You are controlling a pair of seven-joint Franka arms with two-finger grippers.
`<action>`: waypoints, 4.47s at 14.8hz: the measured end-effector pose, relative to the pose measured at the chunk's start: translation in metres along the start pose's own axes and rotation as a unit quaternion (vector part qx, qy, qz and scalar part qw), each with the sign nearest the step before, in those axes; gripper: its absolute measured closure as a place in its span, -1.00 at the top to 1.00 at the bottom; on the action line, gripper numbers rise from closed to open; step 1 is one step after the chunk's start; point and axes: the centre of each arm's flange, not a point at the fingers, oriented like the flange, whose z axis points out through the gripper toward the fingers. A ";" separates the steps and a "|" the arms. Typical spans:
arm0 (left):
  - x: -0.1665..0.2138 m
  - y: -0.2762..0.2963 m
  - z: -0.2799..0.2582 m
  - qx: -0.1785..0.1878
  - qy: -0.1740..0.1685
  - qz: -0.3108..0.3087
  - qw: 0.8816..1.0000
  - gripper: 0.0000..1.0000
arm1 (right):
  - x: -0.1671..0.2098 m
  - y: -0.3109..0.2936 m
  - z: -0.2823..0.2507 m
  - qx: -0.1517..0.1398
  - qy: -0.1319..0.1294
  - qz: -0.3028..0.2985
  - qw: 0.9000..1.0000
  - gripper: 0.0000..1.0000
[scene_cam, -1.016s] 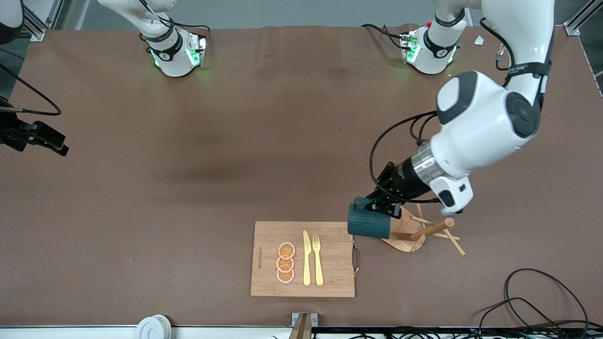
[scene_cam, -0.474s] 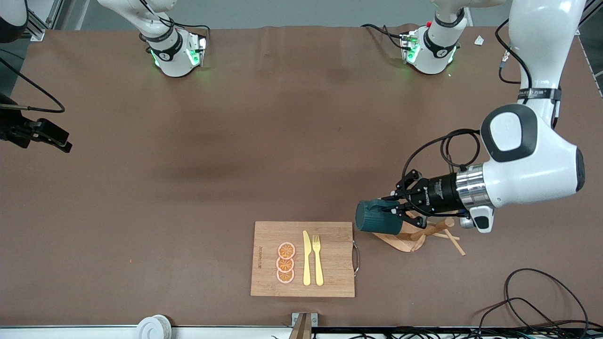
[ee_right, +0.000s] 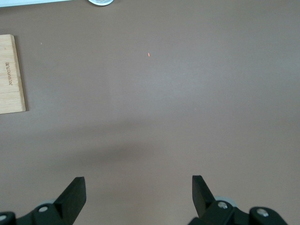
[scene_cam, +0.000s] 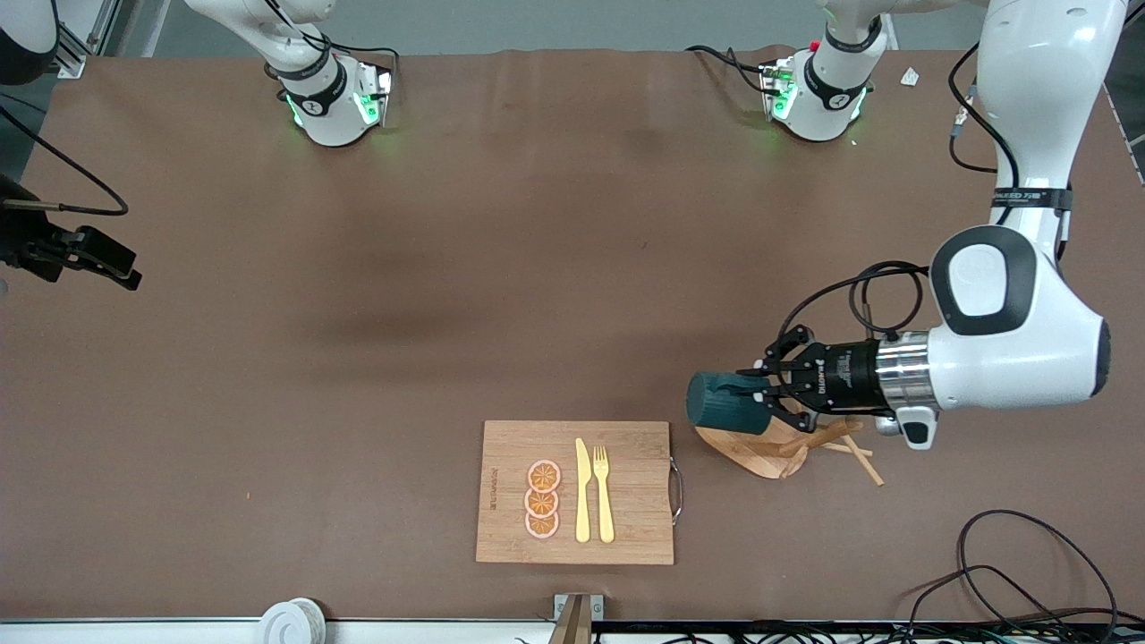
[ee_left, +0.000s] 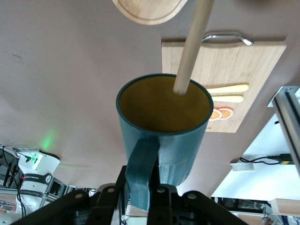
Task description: Pass cup and hang on rack
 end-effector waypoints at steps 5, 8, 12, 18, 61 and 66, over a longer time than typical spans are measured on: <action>0.019 0.004 -0.019 -0.013 -0.001 -0.013 1.000 -0.59 | 0.000 0.000 0.001 0.000 0.000 0.000 1.000 1.00; 0.035 0.007 -0.036 -0.023 -0.002 -0.017 1.000 -0.59 | 0.000 -0.001 0.001 0.000 0.000 -0.001 1.000 1.00; 0.048 0.009 -0.035 -0.021 -0.003 -0.010 1.000 -0.59 | 0.000 -0.001 0.001 0.000 0.001 -0.001 1.000 1.00; 0.072 0.013 -0.040 -0.024 -0.005 -0.019 1.000 -0.59 | 0.000 -0.004 0.001 0.001 0.003 -0.003 1.000 1.00; -0.087 -0.169 -0.247 0.206 0.317 0.605 0.701 1.00 | 0.001 -0.005 0.011 0.001 0.003 -0.005 1.000 1.00; -0.089 -0.199 -0.241 0.220 0.313 0.609 0.695 1.00 | 0.000 -0.005 0.009 0.001 0.006 -0.005 1.000 1.00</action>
